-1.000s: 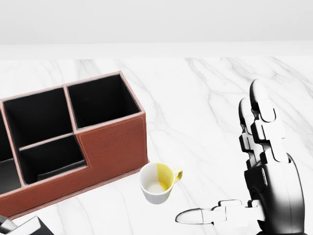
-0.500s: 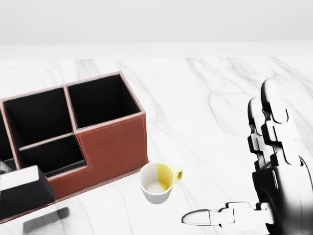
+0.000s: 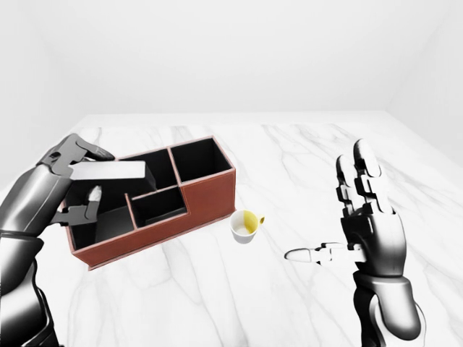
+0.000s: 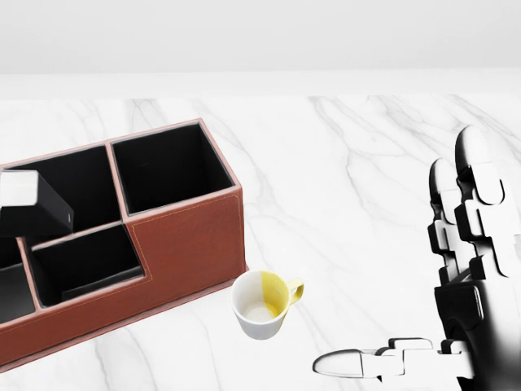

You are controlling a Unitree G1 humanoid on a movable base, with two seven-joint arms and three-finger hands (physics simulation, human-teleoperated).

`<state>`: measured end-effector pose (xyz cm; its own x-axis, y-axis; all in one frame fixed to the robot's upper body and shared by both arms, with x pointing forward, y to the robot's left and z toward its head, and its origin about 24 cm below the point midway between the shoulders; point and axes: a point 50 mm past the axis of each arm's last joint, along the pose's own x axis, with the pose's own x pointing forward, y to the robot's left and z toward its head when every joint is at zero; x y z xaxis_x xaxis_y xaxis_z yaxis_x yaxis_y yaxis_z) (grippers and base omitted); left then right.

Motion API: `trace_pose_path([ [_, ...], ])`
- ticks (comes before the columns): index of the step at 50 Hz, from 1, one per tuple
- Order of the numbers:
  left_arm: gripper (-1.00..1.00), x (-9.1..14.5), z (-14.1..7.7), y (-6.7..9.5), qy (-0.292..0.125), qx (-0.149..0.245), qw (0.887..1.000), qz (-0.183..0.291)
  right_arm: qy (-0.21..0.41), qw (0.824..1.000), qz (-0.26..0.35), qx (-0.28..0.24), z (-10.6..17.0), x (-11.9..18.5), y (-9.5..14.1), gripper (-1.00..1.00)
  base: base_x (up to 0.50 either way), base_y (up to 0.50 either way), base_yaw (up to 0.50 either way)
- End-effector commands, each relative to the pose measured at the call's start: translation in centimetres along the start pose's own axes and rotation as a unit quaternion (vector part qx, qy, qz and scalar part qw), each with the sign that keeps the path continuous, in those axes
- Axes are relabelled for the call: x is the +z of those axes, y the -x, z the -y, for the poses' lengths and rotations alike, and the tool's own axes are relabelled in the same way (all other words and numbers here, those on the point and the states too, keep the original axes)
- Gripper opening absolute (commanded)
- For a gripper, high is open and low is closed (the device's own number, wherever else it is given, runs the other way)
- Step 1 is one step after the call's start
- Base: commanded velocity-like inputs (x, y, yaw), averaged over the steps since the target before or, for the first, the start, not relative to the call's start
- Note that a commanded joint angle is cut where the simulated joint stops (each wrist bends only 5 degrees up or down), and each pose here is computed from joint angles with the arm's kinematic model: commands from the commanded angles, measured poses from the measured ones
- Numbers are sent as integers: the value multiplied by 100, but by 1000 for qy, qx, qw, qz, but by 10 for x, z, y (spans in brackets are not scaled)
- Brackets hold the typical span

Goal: Pick up the book and place it in the front compartment of the caddy.

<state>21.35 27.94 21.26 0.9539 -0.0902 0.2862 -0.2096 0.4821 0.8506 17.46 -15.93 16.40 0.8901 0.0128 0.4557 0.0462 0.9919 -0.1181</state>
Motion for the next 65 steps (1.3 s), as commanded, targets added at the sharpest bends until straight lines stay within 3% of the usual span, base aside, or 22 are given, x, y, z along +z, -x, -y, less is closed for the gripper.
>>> trace_pose_path([
  [1,-100,13,-21,-17,11,58,998,28,3,1000,4,-3,1,2,0,98,0,0,0],
  [7,-100,6,-19,-34,11,86,996,-8,5,1000,1,-3,2,1,0,98,0,0,0],
  [11,-100,4,-17,-40,24,86,996,-15,6,1000,3,-4,2,2,1,98,0,0,0],
  [17,-100,-9,-4,-55,7,92,995,-44,6,1000,0,-4,3,1,1,98,0,0,0],
  [20,-100,-9,2,-60,29,83,995,-46,6,1000,2,-4,3,2,1,98,0,0,0],
  [30,-100,-5,6,-76,42,106,992,-44,9,1000,5,-7,4,3,1,98,0,0,0],
  [36,-100,-14,18,-85,46,115,990,-68,14,1000,9,-7,4,6,2,98,0,0,0],
  [46,-100,-23,34,-78,55,107,989,-91,14,1000,7,-8,5,5,2,98,0,0,0],
  [65,-100,-36,52,-88,67,101,986,-113,13,1000,7,-9,5,5,2,98,0,0,0],
])
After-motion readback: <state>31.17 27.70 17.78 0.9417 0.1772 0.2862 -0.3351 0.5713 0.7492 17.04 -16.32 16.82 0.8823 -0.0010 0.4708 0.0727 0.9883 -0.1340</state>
